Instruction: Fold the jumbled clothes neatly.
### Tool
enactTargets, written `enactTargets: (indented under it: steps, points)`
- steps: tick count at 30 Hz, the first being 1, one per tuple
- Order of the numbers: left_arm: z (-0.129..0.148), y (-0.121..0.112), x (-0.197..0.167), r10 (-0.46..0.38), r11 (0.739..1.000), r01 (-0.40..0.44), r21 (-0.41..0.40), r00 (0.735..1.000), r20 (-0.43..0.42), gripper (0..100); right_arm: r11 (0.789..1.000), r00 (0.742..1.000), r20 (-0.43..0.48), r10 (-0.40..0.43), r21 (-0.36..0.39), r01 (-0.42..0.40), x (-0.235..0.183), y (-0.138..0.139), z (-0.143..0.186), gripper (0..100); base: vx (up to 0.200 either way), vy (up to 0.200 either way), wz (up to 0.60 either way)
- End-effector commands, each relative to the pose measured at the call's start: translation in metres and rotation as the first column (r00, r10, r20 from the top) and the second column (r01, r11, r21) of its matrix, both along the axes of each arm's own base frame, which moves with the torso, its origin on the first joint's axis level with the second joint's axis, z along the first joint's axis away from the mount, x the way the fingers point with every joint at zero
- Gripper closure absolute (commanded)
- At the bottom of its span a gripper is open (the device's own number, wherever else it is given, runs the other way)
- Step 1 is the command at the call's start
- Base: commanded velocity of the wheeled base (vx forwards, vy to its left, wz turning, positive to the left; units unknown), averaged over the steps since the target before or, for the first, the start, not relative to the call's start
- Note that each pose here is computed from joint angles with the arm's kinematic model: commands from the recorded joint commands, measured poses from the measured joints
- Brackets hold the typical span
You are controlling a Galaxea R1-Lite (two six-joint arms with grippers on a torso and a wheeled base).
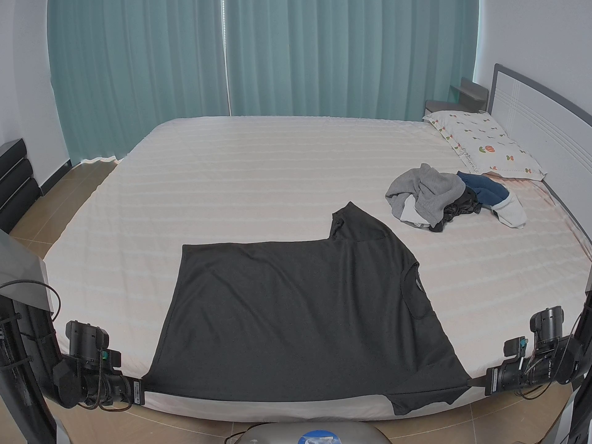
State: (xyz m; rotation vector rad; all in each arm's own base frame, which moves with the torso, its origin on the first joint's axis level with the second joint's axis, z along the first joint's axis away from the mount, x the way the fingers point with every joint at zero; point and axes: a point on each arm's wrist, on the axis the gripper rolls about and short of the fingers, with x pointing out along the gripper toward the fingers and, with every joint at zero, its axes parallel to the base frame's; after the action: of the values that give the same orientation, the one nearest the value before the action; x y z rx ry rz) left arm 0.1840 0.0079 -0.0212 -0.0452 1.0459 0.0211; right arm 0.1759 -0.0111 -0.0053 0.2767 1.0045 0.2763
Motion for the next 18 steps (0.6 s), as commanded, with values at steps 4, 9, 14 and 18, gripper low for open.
enactTargets:
  steps: [4,9,14,18]
  points:
    - [0.005,0.000,-0.009,-0.014,1.000,0.014,0.004,1.000,-0.025,100,1.000,1.000,-0.002,0.020,-0.022,-0.020,-0.008,0.001,0.005,100,0.000,0.000,0.00]
    - [0.004,-0.001,-0.010,-0.017,1.000,0.017,0.004,0.999,-0.045,100,0.998,1.000,-0.025,0.019,-0.061,-0.020,-0.010,0.000,0.004,100,0.000,0.000,0.00]
    - [0.008,-0.001,-0.009,-0.011,1.000,0.011,-0.003,1.000,-0.018,100,0.998,1.000,0.009,0.017,-0.056,-0.017,-0.010,0.000,0.008,100,0.000,0.000,0.00]
    - [0.018,-0.001,0.004,0.030,0.997,-0.022,-0.073,0.994,0.107,100,0.999,0.996,0.085,-0.005,-0.044,0.009,-0.004,0.000,0.018,100,0.000,0.000,0.00]
